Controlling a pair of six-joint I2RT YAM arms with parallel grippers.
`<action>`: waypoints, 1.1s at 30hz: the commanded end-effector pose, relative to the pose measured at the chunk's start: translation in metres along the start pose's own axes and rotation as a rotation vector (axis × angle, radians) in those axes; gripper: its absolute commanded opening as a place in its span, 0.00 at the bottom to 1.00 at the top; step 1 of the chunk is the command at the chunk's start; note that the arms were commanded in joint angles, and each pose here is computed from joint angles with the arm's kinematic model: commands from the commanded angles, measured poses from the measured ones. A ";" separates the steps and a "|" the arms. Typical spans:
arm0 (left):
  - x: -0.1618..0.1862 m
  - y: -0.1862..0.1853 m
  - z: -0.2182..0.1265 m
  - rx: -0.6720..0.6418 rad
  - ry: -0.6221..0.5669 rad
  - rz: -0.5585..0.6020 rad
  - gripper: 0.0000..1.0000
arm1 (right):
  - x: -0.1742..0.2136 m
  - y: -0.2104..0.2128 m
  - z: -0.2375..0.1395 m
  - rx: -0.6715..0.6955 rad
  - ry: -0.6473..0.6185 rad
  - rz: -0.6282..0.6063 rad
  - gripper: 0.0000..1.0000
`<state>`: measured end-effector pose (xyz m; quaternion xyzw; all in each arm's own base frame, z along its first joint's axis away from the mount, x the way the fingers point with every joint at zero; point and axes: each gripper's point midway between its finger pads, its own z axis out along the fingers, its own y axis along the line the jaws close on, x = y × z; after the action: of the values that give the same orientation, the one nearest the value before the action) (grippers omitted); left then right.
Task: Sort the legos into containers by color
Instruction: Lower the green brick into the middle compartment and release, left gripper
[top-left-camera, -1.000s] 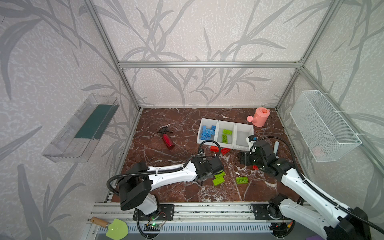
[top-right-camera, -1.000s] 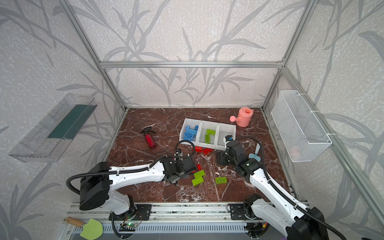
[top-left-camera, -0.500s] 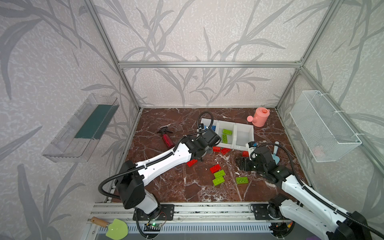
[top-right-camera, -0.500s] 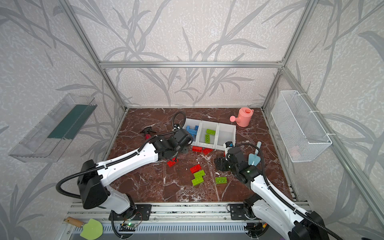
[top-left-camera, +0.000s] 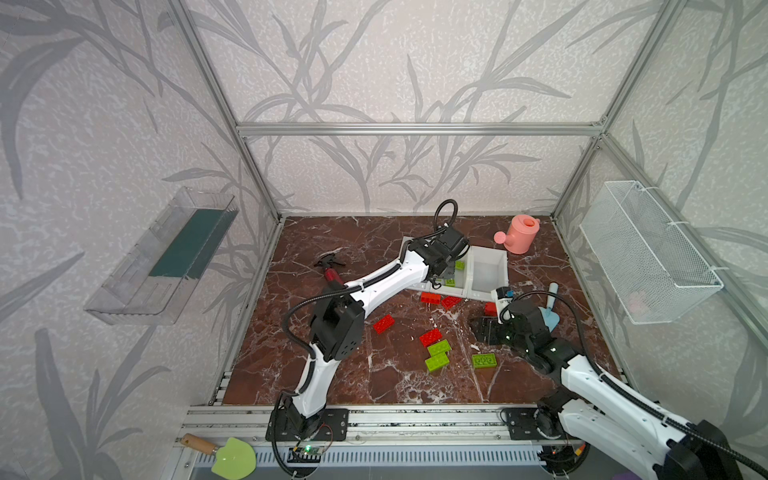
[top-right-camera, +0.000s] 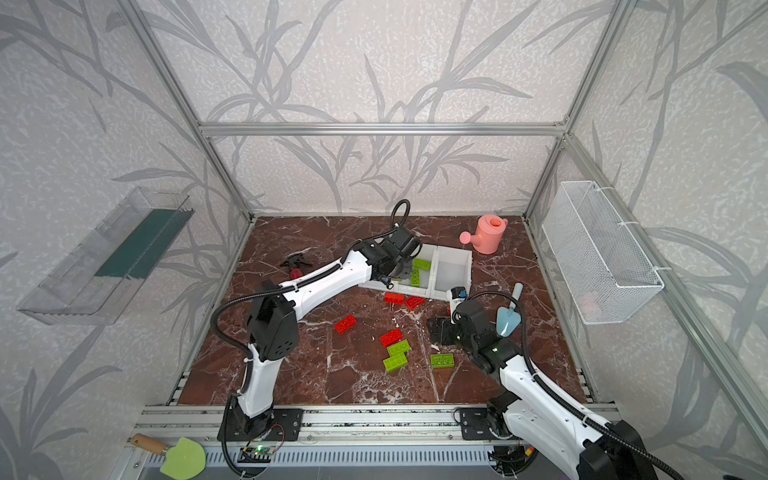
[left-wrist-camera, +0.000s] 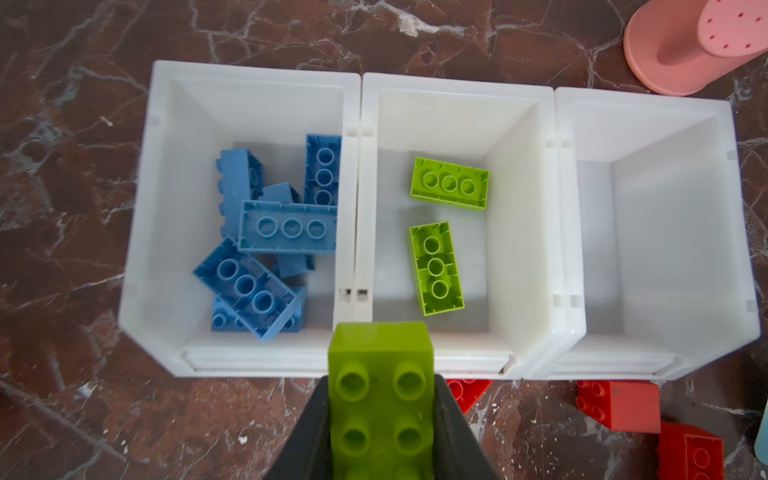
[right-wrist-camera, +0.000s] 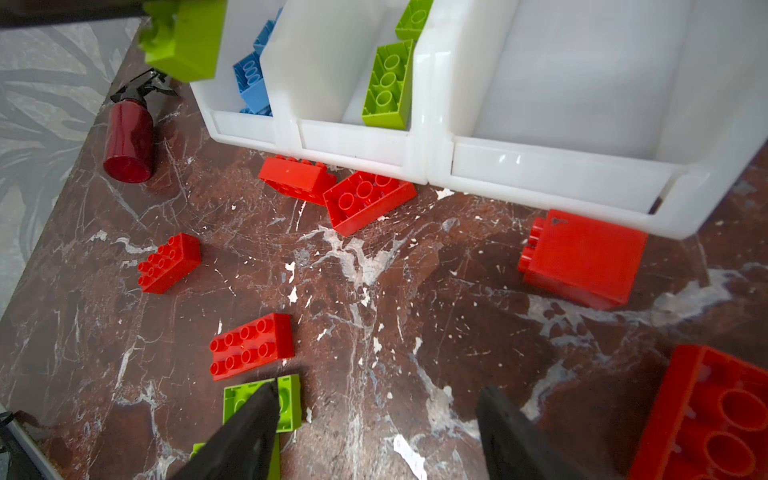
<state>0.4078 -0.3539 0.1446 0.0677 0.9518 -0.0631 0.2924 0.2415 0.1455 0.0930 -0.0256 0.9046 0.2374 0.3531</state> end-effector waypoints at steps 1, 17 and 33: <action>-0.004 -0.009 0.009 0.032 0.044 0.053 0.30 | -0.011 0.001 -0.002 -0.009 -0.062 0.010 0.76; -0.025 -0.034 0.042 0.125 0.063 0.079 0.42 | -0.015 -0.001 -0.012 -0.006 -0.119 -0.002 0.77; -0.041 -0.007 -0.050 0.188 -0.118 0.009 0.78 | 0.002 0.034 -0.022 -0.002 0.000 -0.183 1.00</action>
<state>0.4123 -0.3648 0.1537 0.1166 0.9458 -0.1191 0.2788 0.2221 0.1654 0.1159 -0.0975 0.8940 0.2219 0.3768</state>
